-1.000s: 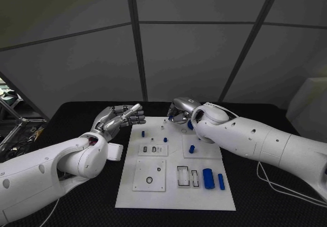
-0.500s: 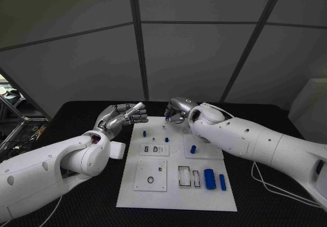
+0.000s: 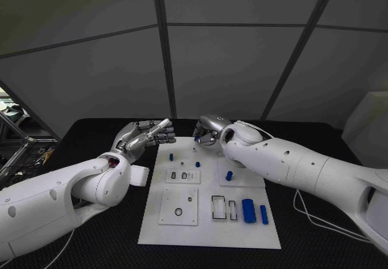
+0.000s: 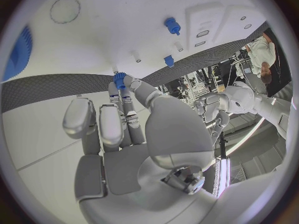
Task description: Assemble the parts on the task board
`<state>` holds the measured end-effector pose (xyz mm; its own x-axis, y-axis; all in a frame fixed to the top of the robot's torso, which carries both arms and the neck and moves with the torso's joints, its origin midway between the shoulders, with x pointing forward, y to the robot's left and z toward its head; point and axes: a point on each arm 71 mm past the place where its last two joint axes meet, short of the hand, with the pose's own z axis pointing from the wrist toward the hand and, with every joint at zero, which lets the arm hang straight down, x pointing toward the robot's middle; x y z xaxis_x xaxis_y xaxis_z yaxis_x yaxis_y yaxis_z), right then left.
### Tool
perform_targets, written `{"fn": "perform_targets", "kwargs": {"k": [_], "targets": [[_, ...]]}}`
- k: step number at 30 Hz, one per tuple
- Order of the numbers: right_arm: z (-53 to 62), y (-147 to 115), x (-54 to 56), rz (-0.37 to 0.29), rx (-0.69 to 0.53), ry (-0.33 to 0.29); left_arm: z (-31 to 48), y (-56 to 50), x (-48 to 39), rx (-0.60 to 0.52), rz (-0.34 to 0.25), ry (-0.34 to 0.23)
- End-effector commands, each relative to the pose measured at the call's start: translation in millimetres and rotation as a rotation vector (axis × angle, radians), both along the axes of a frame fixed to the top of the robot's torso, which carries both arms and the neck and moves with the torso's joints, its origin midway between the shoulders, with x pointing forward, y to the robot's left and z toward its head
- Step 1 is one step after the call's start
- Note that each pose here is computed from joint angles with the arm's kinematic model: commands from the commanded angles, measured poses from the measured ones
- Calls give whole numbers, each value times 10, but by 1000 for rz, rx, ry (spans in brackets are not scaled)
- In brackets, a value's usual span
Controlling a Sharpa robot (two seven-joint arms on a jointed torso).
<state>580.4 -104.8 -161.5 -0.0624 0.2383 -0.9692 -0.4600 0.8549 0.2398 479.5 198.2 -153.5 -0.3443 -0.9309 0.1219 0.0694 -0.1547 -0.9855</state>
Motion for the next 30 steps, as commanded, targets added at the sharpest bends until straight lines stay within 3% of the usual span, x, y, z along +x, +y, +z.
{"fn": "perform_targets", "kwargs": {"k": [1, 17, 30], "targets": [[-6, 9, 13, 2, -15, 14, 24, -19, -1, -3, -14, -11], [-85, 23, 50, -16, -63, 62, 34, -25, 5, -3, -17, -11], [-98, 18, 71, -23, -65, 51, 36, -33, 7, -4, -28, -7]]}}
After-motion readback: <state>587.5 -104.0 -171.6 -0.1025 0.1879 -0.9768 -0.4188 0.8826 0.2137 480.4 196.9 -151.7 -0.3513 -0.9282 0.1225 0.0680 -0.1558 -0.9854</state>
